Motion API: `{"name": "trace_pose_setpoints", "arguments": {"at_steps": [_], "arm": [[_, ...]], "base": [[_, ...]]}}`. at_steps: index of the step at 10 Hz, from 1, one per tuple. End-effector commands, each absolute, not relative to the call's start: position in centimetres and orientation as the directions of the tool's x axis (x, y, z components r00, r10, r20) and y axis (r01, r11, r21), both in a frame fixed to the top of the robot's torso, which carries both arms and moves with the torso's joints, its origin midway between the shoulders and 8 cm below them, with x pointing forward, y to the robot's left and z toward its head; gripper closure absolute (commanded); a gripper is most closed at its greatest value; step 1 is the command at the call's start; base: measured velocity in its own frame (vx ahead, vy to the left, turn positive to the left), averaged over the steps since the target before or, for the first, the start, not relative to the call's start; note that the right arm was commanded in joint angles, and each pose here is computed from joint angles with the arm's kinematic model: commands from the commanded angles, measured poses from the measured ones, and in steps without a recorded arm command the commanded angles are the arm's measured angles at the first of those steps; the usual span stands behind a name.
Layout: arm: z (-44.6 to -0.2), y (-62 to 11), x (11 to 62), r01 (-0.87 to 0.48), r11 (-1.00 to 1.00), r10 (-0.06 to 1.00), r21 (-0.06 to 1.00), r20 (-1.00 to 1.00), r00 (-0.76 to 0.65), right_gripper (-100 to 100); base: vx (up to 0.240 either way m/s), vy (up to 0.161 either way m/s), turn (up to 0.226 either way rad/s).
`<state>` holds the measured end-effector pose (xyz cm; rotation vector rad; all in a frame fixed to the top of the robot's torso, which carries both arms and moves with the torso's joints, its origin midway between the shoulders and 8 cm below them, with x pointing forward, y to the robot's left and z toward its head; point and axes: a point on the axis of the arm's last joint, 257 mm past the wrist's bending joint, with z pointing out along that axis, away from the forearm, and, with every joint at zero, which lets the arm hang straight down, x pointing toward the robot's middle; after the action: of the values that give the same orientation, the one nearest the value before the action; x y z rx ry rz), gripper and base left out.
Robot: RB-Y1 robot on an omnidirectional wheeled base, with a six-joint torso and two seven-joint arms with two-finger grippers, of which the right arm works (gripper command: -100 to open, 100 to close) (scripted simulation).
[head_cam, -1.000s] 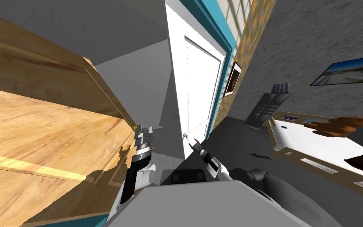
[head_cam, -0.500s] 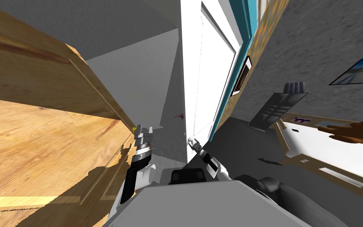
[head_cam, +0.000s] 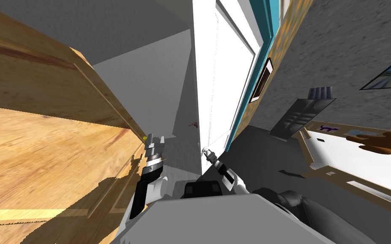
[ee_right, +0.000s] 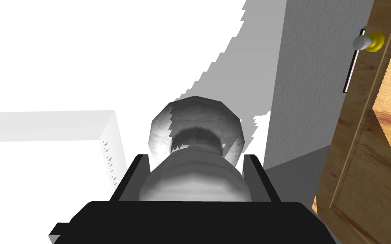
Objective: Push the door open
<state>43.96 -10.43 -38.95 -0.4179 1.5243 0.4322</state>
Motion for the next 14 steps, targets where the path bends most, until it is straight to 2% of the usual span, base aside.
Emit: {"name": "trace_pose_setpoints", "arguments": {"at_steps": [1,7,14], "arm": [[-39.2,-10.5,43.7,-0.516,0.857,0.010,0.010,-1.000,-0.002,100],[-38.3,-11.7,44.5,-0.469,0.865,0.176,0.181,-0.983,-0.056,100],[-37.3,-13.7,45.2,-0.385,0.816,0.423,0.432,-0.899,-0.111,100]], "base": [[0.000,0.000,0.000],[0.021,0.009,0.048],[0.039,0.012,0.072]]}}
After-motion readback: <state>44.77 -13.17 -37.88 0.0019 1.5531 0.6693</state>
